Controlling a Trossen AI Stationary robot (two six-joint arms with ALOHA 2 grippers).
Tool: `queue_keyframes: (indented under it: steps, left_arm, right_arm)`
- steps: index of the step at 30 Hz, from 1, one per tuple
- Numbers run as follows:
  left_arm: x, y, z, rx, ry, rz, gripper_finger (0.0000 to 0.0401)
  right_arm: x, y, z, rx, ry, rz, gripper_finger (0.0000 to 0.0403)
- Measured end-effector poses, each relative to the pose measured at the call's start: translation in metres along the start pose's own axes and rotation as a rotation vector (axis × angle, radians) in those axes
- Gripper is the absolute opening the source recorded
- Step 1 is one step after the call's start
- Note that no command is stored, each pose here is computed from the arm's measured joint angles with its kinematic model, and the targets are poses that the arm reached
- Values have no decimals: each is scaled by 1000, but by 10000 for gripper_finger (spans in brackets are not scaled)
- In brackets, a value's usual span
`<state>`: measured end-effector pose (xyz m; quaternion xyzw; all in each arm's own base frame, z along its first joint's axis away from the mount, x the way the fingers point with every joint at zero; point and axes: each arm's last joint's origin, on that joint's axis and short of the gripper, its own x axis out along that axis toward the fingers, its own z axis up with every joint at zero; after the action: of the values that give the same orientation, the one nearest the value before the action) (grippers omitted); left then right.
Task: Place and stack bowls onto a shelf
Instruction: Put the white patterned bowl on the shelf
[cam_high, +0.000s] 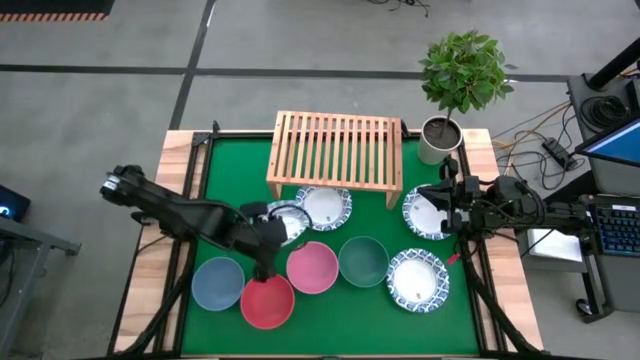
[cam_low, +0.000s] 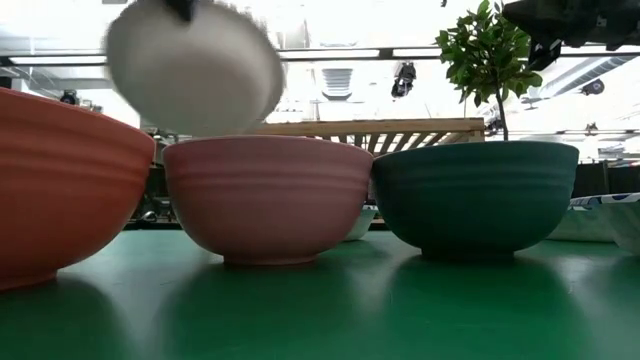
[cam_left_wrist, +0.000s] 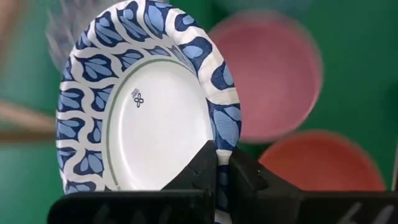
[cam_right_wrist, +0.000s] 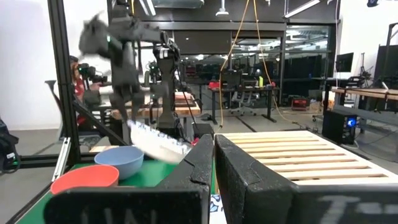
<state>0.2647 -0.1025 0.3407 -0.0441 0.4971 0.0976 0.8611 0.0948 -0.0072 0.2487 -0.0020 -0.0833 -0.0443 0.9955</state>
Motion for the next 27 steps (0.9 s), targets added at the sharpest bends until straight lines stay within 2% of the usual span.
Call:
queue_keyframes:
  steps: [6,11,16,20,23,27]
  left_arm:
    - [-42,16,39,188,-259,115,0]
    - [-51,51,67,261,-354,228,0]
    - [-33,105,85,224,-305,350,0]
    - [-7,145,95,142,-225,338,0]
    - [16,162,100,108,-164,331,0]
    - [44,169,102,110,-72,331,0]
  right_arm:
    - [0,0,0,0,0,0,9]
    - [0,0,0,0,0,0,9]
    - [0,0,0,-1,2,-1,9]
    - [0,0,-1,-1,8,-4,9]
    - [0,0,-2,-1,22,-7,9]
    - [0,0,-6,7,58,-8,9]
